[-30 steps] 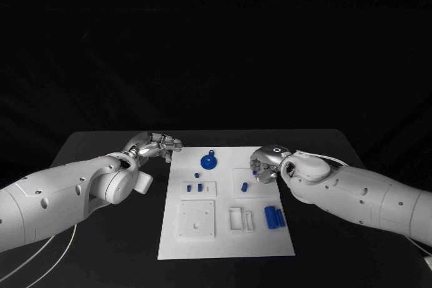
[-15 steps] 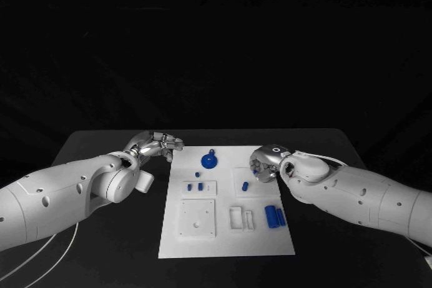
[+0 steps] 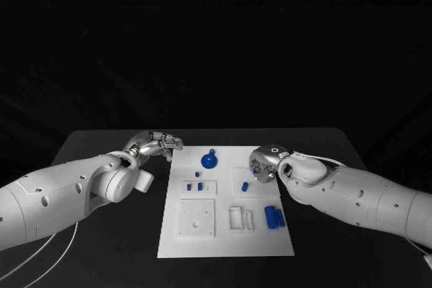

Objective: Assemble the parts on the task board

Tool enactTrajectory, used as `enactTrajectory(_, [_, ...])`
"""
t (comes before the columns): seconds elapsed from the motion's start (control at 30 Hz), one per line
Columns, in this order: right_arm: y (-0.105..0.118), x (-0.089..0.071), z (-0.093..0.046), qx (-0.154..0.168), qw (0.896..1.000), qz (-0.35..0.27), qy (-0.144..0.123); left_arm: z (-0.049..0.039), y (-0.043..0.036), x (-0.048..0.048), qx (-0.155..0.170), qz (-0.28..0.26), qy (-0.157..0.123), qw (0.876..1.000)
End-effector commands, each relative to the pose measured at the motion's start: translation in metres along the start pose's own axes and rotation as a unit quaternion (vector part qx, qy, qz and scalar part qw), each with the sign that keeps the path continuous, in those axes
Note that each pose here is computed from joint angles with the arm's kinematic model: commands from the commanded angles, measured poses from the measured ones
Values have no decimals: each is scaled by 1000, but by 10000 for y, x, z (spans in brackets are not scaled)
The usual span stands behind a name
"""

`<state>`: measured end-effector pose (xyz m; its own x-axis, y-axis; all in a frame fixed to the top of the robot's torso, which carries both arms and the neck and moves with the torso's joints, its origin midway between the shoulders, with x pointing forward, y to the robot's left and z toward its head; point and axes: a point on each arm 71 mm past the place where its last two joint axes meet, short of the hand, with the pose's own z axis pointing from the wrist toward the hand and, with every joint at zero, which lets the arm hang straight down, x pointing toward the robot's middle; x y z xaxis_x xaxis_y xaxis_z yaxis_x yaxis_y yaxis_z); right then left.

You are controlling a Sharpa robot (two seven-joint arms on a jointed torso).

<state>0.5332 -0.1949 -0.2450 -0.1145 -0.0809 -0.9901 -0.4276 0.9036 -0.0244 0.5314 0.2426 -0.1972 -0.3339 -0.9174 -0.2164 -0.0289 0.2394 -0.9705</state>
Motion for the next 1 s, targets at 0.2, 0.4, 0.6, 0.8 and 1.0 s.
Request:
enactTrajectory(0.2, [18, 22, -23, 4, 1000, -13, -20, 9, -16, 3, 5, -5, 4, 1000])
enactTrajectory(0.4, [16, -6, -55, -1, 999, -8, -35, 10, -11, -16, 5, -4, 0, 1000])
enactTrajectory(0.6, [6, -95, -114, -7, 998, 7, -56, 11, -6, -33, 5, -4, -3, 1000])
enactTrajectory(0.8, [9, -241, -171, -13, 997, 23, -72, 8, -3, -44, 4, -5, -5, 1000])
enactTrajectory(1.0, [75, -384, -241, -26, 995, 49, -82, 12, -1, -38, 3, -8, -4, 1000])
